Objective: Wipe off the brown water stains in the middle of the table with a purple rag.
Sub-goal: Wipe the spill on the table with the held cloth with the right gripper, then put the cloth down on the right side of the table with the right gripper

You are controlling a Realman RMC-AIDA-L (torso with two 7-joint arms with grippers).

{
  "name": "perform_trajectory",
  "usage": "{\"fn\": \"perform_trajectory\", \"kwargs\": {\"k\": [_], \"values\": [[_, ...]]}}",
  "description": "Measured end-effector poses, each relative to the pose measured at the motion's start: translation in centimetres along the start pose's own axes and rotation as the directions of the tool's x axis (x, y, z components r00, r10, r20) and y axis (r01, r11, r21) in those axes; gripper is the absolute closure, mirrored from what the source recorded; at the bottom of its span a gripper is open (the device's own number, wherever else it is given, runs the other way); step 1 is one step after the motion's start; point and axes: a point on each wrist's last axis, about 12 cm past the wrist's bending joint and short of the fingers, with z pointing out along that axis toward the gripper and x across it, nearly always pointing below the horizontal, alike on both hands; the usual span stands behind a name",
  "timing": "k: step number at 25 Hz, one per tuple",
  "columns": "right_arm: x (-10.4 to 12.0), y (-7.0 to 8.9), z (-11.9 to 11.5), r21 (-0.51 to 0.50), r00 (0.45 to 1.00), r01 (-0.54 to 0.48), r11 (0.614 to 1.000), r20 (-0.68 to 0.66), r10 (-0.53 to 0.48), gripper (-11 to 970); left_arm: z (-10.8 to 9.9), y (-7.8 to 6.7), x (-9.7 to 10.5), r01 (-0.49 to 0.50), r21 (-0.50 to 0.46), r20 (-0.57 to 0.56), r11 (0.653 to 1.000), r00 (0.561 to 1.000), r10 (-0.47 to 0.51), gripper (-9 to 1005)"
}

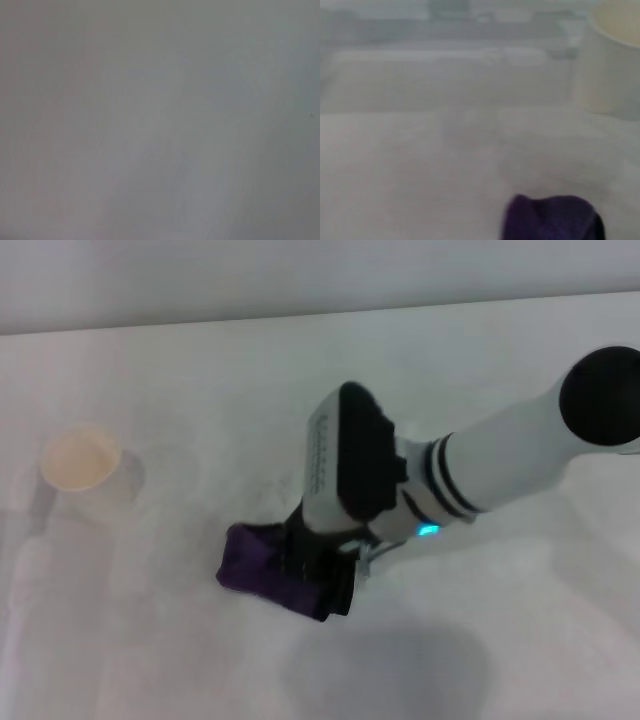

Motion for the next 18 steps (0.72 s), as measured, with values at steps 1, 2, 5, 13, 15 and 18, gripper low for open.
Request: {"fn": "perform_trajectory", "kwargs": {"k": [1, 2, 5, 13, 15, 18], "values": [[0.4, -0.6, -0.3, 0.027, 1.0, -0.022, 0.999, 0.003, 0.022, 858, 0.0, 0.0, 0.0, -0.001, 0.0, 0.0, 1.0, 1.0, 0.001, 108], [0.9, -1.2, -0.6, 0.05, 0.999, -0.053, 0.997, 0.008, 0.053, 857, 0.0, 0.0, 0.0, -0.001, 0.0, 0.0, 1.0, 1.0, 0.001, 108], [3.1, -3.4, -2.2, 0.128, 0.982, -0.188, 0.974, 0.039, 0.184, 855, 0.1, 0.0, 0.0, -0.001, 0.001, 0.001, 1.0, 1.0, 0.001, 108], [8.9, -4.4, -6.4, 0.215, 0.916, -0.402, 0.89, 0.09, 0.392, 848, 0.4, 0.3, -0.3, -0.021, 0.005, 0.004, 1.0, 1.0, 0.021, 109], [9.2, -4.3, -6.6, 0.214, 0.911, -0.413, 0.885, 0.095, 0.402, 847, 0.4, 0.3, -0.3, -0.023, 0.006, 0.005, 1.0, 1.0, 0.023, 109], [9.8, -4.1, -7.1, 0.218, 0.9, -0.436, 0.873, 0.109, 0.422, 844, 0.6, 0.3, -0.4, -0.028, 0.009, 0.007, 1.0, 1.0, 0.028, 109]]}}
